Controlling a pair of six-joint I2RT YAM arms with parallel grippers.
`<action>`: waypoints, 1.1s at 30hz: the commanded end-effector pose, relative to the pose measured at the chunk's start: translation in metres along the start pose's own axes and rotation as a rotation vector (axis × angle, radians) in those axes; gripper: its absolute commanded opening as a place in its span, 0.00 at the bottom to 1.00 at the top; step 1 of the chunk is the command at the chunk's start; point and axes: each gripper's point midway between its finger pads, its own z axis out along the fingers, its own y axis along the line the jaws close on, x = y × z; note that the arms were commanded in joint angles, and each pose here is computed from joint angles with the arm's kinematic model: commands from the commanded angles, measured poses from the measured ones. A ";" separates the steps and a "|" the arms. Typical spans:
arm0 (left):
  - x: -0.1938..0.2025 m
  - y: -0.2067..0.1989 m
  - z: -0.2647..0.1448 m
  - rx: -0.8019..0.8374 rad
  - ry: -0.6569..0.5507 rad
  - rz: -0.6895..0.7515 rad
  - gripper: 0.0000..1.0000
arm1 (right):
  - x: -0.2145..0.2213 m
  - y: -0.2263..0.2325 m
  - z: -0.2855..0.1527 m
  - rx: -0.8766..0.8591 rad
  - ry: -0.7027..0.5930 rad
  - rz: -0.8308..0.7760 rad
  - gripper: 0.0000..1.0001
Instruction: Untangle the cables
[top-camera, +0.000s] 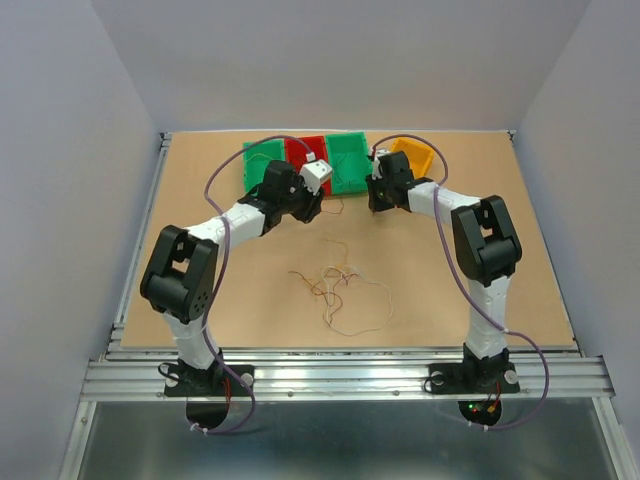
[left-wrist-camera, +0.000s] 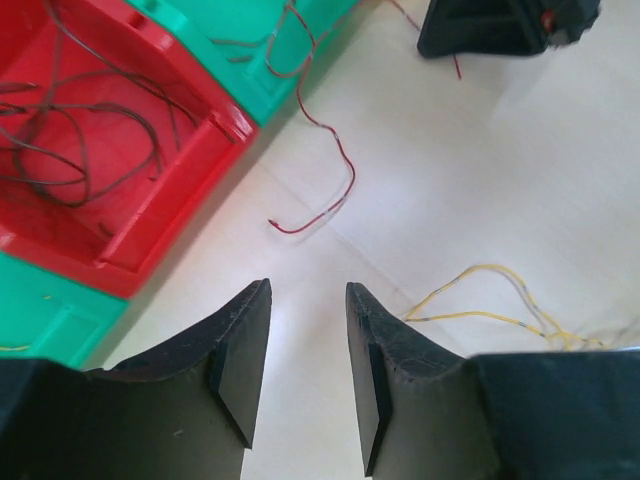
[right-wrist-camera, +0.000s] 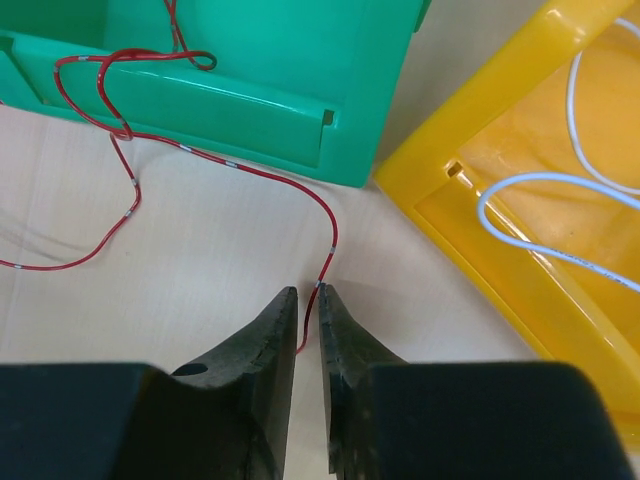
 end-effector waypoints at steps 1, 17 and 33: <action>-0.012 -0.001 0.012 -0.054 0.012 0.113 0.48 | -0.028 0.003 -0.010 -0.023 -0.060 -0.001 0.20; -0.011 -0.007 0.044 -0.090 0.060 0.377 0.80 | -0.033 0.006 -0.014 -0.038 -0.073 -0.006 0.18; 0.031 -0.003 0.085 -0.038 0.247 0.489 0.72 | -0.036 0.007 -0.016 -0.036 -0.082 0.001 0.18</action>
